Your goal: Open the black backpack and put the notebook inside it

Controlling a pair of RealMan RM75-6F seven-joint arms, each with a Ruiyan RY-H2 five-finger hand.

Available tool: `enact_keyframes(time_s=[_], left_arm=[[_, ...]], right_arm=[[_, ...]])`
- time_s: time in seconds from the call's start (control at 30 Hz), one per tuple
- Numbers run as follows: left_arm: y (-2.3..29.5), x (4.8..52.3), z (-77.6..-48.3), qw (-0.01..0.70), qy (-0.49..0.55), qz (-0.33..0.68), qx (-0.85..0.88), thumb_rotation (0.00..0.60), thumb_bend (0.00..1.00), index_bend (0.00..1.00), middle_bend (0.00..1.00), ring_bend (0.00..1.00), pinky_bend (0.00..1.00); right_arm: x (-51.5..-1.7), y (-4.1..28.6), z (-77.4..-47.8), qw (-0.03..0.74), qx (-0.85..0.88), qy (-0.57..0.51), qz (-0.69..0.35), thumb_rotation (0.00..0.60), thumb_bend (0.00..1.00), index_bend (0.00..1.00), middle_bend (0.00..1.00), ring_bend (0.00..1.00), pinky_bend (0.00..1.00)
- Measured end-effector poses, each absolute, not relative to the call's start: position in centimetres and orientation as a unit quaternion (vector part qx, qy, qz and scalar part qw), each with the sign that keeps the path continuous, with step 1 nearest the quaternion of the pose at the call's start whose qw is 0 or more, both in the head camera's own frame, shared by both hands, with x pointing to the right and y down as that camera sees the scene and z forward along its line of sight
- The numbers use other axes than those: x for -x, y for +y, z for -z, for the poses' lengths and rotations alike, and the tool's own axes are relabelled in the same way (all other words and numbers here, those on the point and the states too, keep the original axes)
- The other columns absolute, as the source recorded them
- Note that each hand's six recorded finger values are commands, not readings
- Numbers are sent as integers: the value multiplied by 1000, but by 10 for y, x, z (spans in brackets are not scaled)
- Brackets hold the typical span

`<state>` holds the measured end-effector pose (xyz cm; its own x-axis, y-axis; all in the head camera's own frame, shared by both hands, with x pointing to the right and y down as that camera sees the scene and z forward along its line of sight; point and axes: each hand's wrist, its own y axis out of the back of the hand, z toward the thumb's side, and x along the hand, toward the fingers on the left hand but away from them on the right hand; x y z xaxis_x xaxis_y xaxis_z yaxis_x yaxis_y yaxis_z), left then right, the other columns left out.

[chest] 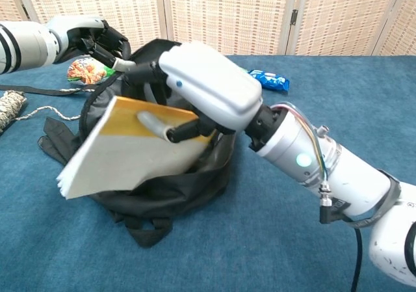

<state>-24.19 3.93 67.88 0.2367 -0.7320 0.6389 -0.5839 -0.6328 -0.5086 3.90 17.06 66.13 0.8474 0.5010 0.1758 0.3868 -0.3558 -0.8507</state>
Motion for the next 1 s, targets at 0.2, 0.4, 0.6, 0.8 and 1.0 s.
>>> enact_keyframes(time_s=[0.2, 0.4, 0.6, 0.8, 1.0], left_arm=[[41, 245, -676, 74, 420, 446, 787, 600, 735, 687, 488, 368, 0], [43, 246, -667, 73, 418, 436, 793, 600, 735, 686, 488, 368, 0], [45, 245, -661, 73, 416, 428, 799, 600, 737, 685, 488, 367, 0], [47, 244, -656, 74, 414, 423, 803, 600, 737, 683, 488, 366, 0], [48, 244, -653, 72, 414, 421, 804, 600, 737, 683, 488, 365, 0]], right_arm=[[-56, 177, -688, 534, 817, -199, -87, 600, 535, 903, 567, 603, 514], [-63, 171, -697, 569, 799, -164, -105, 600, 536, 903, 579, 614, 514], [-65, 165, -704, 601, 779, -131, -123, 600, 536, 903, 580, 615, 514], [-64, 158, -717, 619, 762, -109, -156, 600, 536, 903, 581, 612, 514], [-48, 152, -718, 638, 743, -118, -166, 600, 537, 903, 580, 630, 514]])
